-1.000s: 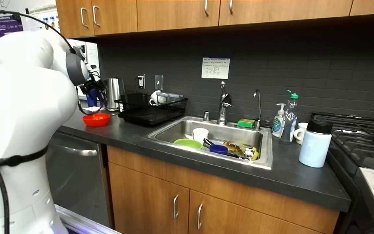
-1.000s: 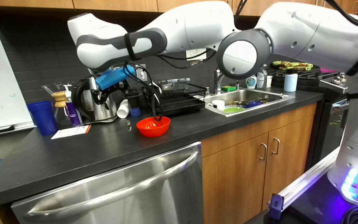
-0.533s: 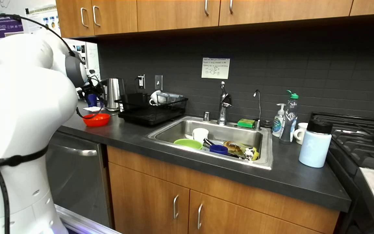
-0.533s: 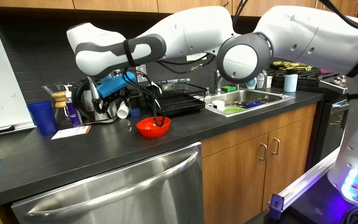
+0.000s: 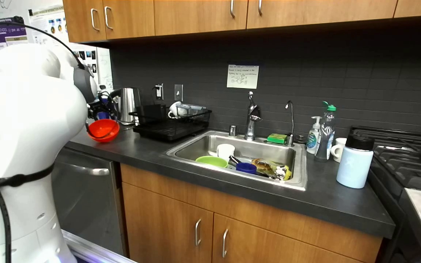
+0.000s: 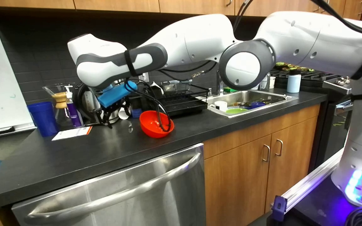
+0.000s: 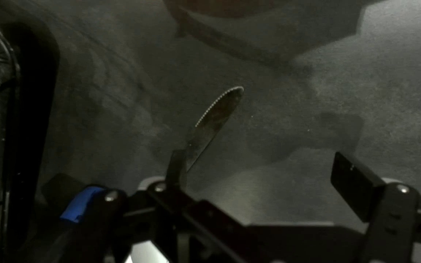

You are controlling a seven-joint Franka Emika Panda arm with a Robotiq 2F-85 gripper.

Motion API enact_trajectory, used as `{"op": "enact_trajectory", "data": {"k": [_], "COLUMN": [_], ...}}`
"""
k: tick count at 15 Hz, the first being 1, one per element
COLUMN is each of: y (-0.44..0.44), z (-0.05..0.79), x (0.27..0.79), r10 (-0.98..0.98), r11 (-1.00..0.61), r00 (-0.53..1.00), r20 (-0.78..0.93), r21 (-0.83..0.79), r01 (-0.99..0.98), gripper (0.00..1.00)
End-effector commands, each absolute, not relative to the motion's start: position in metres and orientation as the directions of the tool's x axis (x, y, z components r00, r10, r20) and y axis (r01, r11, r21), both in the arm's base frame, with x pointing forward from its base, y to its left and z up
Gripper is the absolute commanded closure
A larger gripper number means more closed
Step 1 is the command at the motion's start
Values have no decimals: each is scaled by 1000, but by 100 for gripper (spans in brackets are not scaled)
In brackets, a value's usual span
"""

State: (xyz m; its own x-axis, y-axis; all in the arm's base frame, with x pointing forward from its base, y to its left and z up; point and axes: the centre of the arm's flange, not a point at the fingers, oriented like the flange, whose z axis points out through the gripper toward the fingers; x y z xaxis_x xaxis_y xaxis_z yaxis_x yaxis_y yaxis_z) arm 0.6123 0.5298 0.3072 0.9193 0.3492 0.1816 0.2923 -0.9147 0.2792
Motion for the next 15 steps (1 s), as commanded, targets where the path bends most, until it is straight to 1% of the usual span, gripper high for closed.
{"op": "enact_trajectory", "data": {"k": [1, 7, 15], "y": [569, 564, 557], "z": [314, 336, 432], "x": [658, 654, 625], "r10": [369, 402, 459], "r11": [-910, -897, -867], "r00": [915, 896, 833], "r20": [161, 187, 309], "r21": [265, 279, 359], "r01": [320, 343, 345], "gripper": [0, 0, 0]}}
